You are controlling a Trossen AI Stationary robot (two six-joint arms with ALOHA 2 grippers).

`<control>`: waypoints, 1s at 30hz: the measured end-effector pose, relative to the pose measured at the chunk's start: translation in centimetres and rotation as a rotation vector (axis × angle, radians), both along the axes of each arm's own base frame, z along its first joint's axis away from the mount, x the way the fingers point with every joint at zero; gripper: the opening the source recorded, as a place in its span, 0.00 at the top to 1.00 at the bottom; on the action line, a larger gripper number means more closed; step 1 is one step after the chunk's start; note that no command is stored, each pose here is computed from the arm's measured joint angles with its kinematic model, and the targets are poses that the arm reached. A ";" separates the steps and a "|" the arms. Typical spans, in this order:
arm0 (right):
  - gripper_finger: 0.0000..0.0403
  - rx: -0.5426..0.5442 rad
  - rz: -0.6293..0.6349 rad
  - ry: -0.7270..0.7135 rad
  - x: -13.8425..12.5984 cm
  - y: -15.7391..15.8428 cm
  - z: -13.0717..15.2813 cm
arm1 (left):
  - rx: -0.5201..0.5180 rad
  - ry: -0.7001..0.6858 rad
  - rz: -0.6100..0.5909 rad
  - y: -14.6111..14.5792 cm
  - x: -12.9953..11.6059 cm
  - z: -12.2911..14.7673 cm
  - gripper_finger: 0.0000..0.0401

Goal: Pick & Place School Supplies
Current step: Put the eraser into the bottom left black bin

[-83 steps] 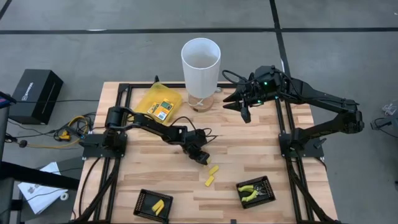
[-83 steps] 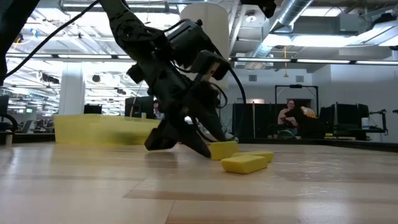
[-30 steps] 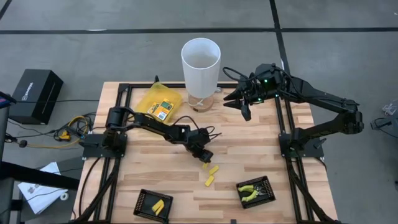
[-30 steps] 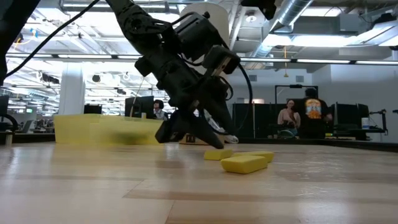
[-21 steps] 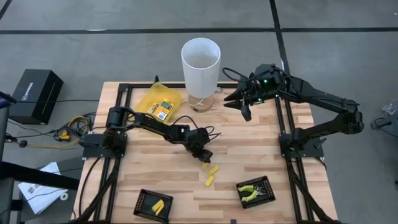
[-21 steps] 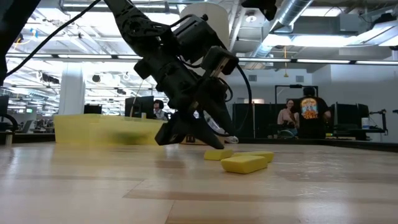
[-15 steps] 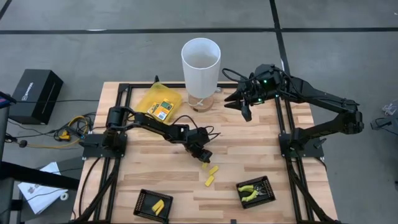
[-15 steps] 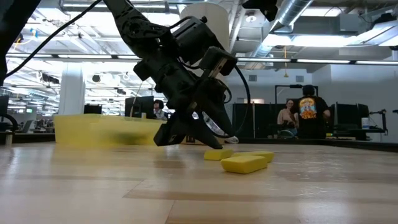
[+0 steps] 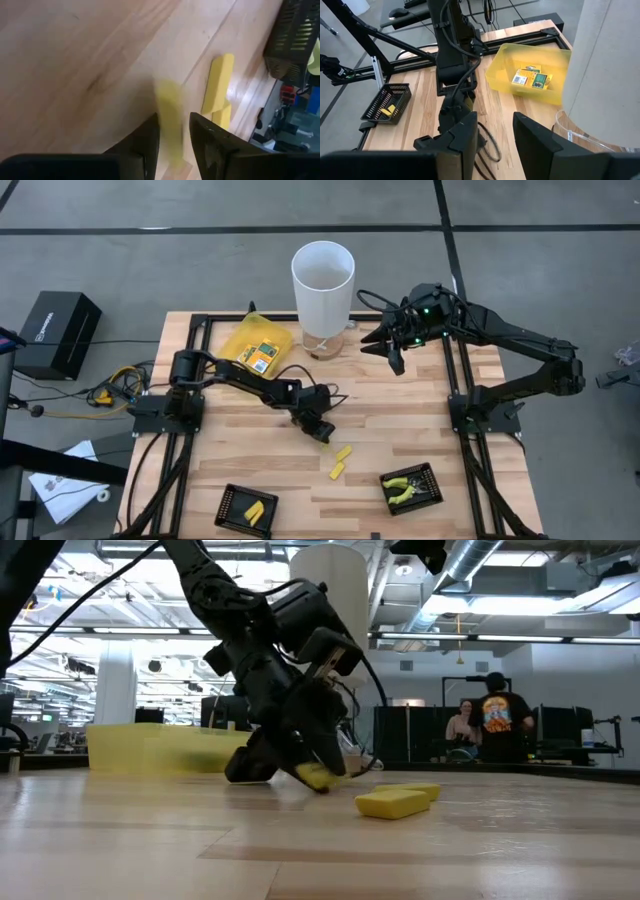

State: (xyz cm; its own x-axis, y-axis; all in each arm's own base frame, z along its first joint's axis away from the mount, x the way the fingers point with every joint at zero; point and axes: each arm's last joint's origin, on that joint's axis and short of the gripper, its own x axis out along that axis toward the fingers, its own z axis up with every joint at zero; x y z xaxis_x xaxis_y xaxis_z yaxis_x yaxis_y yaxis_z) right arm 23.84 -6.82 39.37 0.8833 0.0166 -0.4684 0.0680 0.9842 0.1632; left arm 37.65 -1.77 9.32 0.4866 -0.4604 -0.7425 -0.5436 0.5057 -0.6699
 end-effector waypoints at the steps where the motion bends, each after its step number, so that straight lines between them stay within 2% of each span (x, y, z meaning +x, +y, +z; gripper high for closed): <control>1: 0.71 0.000 0.000 0.000 0.0 0.0 0.0 | -0.002 0.000 -0.002 0.0 0.0 0.0 0.74; 14: 0.71 0.000 0.000 0.000 0.0 0.0 0.0 | 0.002 -0.008 0.003 0.3 0.1 0.0 0.74; 16: 0.71 0.000 0.000 0.000 0.0 0.0 0.0 | 0.015 -0.003 0.004 0.4 0.0 0.0 0.78; 20: 0.71 -0.001 0.000 0.000 0.0 0.0 0.0 | 0.047 -0.004 -0.020 0.4 -0.1 -0.1 0.94; 24: 0.71 -0.001 0.000 0.000 0.0 0.0 0.0 | 0.059 -0.007 -0.015 0.5 -0.1 -0.1 0.94; 30: 0.71 -0.002 0.001 0.000 0.0 0.0 0.0 | 0.104 -0.065 -0.004 0.6 -0.4 2.2 0.94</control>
